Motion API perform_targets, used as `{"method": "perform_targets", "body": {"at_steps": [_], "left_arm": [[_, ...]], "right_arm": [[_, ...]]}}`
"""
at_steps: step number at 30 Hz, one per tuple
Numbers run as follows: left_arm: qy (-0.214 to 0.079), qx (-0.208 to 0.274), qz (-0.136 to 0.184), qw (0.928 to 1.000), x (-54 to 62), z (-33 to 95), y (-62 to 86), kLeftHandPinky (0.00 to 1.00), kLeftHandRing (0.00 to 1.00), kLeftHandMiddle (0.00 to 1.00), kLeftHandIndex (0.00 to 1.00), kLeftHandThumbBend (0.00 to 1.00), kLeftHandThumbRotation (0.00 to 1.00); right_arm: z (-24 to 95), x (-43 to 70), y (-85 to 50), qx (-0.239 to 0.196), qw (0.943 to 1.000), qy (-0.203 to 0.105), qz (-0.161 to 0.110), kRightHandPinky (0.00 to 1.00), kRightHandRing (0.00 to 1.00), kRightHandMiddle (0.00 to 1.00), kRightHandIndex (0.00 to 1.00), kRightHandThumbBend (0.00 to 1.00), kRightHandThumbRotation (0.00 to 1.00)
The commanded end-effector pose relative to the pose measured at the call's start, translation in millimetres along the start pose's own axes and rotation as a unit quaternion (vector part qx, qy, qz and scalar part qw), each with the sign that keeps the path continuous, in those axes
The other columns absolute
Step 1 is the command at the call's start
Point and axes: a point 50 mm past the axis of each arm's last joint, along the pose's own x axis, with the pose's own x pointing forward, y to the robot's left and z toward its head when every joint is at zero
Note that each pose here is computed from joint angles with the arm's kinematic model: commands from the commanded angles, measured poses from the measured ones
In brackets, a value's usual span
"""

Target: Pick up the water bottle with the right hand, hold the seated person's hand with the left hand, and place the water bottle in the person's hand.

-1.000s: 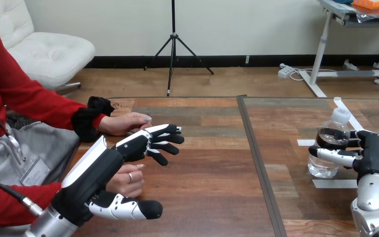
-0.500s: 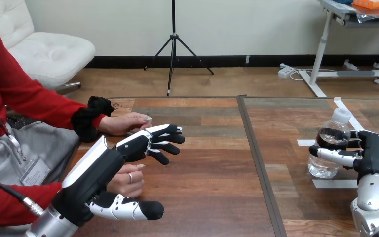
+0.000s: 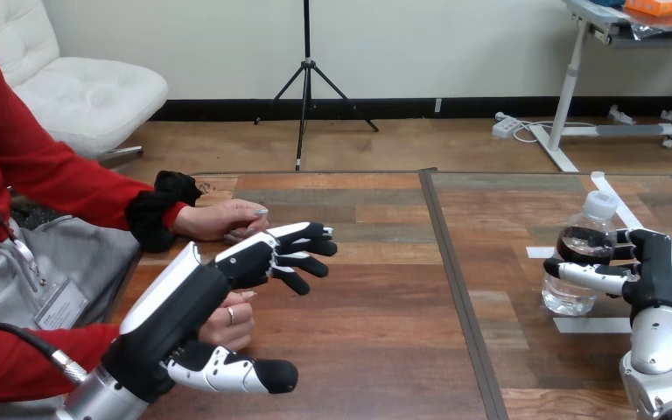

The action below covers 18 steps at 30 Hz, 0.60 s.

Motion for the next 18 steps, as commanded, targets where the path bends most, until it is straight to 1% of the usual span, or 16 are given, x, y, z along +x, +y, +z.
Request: {"method": "perform_targets", "body": {"at_steps": [1,11,18], "left_arm": [[-0.032,0.011,0.020,0.9992,14.8,4.3,12.5,0.63,0.74,0.81,0.85,1.00,0.66],[-0.031,0.010,0.014,0.9994,15.9,1.7,12.4,0.64,0.75,0.82,0.85,1.00,0.65],[-0.032,0.008,0.012,0.9994,16.9,0.5,12.8,0.65,0.76,0.83,0.85,1.00,0.65]], "right_arm": [[36.8,7.8,1.2,0.032,0.9972,-0.067,-0.009,0.47,0.54,0.57,0.56,0.90,0.00],[39.6,6.3,2.8,0.045,0.9954,-0.084,-0.008,0.48,0.55,0.57,0.56,0.90,0.00],[41.1,6.0,3.7,0.062,0.9943,-0.087,-0.005,0.47,0.54,0.57,0.57,0.88,0.00]]}}
